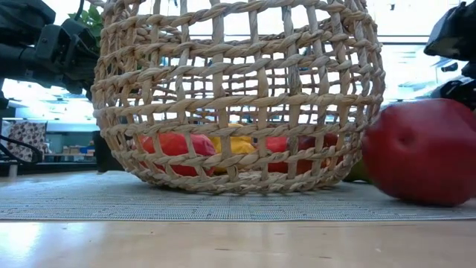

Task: Build produce basket
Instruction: Put the orange into the basket

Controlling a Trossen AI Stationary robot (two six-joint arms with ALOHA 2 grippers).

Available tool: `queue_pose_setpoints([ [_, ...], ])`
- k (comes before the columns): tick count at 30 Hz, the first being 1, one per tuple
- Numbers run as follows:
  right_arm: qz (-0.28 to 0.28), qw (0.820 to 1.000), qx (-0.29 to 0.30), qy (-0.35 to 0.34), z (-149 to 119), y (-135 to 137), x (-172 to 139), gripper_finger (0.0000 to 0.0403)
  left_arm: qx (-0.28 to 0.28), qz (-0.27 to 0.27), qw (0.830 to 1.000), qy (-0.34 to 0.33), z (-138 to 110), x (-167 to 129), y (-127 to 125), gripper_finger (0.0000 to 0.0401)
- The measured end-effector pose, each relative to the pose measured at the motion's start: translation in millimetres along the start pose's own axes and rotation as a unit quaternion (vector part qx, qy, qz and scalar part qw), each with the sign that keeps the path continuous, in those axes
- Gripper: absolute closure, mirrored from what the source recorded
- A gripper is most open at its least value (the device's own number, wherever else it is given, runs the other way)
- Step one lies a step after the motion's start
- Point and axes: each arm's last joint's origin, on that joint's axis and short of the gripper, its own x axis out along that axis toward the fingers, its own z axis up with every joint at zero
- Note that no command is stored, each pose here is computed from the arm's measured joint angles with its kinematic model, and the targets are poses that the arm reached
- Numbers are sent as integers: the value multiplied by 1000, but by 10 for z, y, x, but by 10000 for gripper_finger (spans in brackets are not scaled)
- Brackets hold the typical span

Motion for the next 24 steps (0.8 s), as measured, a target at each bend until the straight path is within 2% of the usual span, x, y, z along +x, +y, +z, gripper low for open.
queue_pose_setpoints([
  [11,-3,1000,-1,9,-12,-11,2,59,0,0,1000,0,0,0,0,19],
  [19,-6,1000,-9,9,-4,-19,11,124,0,0,1000,0,0,0,0,19],
  [24,-9,1000,-11,17,23,-58,-5,128,0,0,1000,0,0,0,0,19],
])
